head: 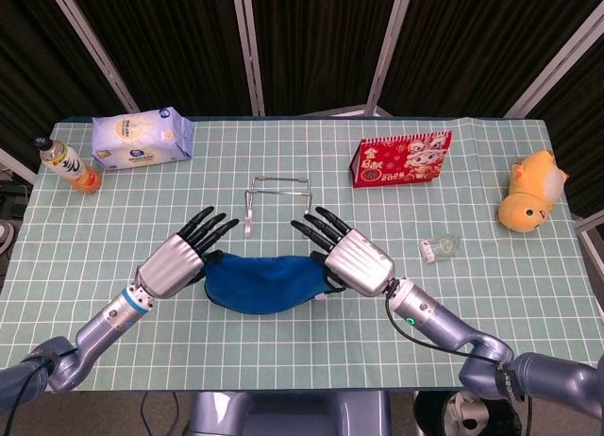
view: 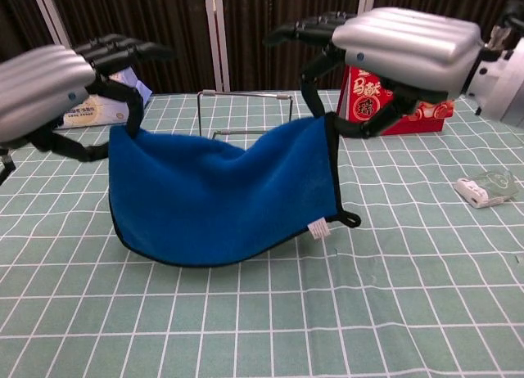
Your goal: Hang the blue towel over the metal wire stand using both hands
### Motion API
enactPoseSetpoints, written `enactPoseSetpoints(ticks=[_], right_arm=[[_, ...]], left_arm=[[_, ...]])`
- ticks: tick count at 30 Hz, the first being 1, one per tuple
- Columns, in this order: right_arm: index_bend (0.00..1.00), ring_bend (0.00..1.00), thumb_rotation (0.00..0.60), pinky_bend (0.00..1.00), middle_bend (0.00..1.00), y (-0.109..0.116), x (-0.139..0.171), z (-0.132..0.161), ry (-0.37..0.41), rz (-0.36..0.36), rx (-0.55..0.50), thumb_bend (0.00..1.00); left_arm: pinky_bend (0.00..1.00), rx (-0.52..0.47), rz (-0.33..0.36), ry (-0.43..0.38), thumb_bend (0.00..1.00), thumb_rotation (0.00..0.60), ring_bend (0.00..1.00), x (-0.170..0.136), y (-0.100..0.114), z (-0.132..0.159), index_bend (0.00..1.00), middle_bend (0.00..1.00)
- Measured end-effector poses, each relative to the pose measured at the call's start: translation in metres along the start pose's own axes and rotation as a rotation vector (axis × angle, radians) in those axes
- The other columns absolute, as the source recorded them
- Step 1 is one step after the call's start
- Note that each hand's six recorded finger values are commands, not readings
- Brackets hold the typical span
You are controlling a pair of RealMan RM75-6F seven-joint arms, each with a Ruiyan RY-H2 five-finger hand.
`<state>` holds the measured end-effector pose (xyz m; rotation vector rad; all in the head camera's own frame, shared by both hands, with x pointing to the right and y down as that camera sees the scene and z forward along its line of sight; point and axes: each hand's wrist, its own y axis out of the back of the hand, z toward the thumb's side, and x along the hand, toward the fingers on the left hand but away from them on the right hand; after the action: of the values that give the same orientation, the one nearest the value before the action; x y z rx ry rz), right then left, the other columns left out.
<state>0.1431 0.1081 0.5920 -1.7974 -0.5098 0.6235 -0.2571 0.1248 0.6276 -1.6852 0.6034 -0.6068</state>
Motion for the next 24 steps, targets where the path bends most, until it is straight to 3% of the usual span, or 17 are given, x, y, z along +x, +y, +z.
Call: enactPoseSetpoints(ticks=[4, 9, 15, 24], right_arm=[[0.67, 0.0, 0.6, 0.0, 0.04, 0.02, -0.013, -0.011, -0.046, -0.06, -0.017, 0.5], [0.67, 0.0, 0.6, 0.0, 0.04, 0.043, -0.032, -0.025, -0.107, -0.111, -0.029, 0.5], [0.67, 0.0, 0.6, 0.0, 0.05, 0.064, -0.056, -0.043, -0.184, -0.15, -0.034, 0.5], [0.67, 0.0, 0.6, 0.0, 0.05, 0.056, -0.083, -0.07, -0.289, -0.133, -0.058, 0.5]], left_arm=[[0.0, 0.033, 0.097, 0.027, 0.53, 0.6, 0.0, 0.019, 0.027, -0.011, 0.86, 0.0], [0.0, 0.069, 0.156, 0.07, 0.53, 0.6, 0.0, 0.043, 0.056, -0.028, 0.86, 0.0], [0.0, 0.086, 0.177, 0.135, 0.53, 0.6, 0.0, 0.072, 0.08, -0.049, 0.86, 0.0], [0.0, 0.092, 0.169, 0.212, 0.53, 0.6, 0.0, 0.101, 0.084, -0.073, 0.86, 0.0]])
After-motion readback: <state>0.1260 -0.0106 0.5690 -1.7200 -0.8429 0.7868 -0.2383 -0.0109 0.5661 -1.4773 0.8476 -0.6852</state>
